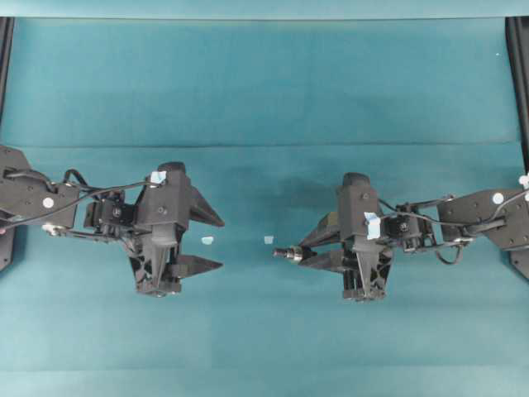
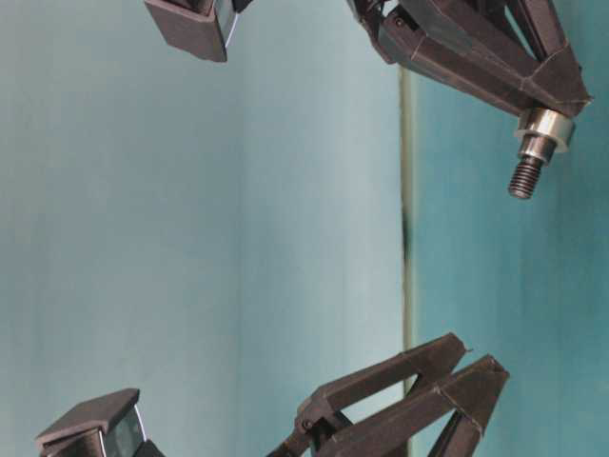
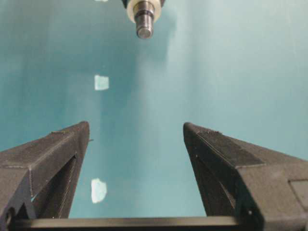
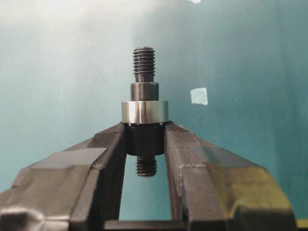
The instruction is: Insert the washer onto the shaft with both hands.
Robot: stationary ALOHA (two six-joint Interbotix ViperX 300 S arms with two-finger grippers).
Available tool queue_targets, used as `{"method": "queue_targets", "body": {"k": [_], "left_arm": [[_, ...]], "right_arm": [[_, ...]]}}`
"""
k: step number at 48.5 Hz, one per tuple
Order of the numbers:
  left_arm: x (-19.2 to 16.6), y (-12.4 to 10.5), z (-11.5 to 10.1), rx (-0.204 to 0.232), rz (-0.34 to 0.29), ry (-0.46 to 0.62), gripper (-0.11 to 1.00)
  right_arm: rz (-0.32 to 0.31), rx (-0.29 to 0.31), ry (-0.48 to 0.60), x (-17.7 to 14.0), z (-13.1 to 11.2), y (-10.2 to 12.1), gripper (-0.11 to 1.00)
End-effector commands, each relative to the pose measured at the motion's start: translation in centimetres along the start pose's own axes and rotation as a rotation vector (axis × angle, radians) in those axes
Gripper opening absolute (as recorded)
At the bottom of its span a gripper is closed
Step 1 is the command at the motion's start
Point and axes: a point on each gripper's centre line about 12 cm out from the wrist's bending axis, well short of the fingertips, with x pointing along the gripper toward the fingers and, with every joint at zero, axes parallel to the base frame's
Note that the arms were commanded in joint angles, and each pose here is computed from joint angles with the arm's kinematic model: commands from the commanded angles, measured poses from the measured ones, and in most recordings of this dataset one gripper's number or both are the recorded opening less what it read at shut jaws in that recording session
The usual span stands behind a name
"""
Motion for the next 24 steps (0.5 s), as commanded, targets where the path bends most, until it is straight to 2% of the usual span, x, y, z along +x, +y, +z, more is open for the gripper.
{"method": "queue_targets", "body": {"k": [1,24], "left_arm": [[-0.41,-0.13,0.77,-0.001,-0.004,-0.027,0.85],[-0.95,-0.12,0.65,0.001,-0.005,-0.033,0.85]], "right_arm": [[0.004,0.008,-0.029,-0.18,0.82,0.15,0.00],[0.005,0.006,-0.029,-0.14,0.84,0.16,0.00]]}}
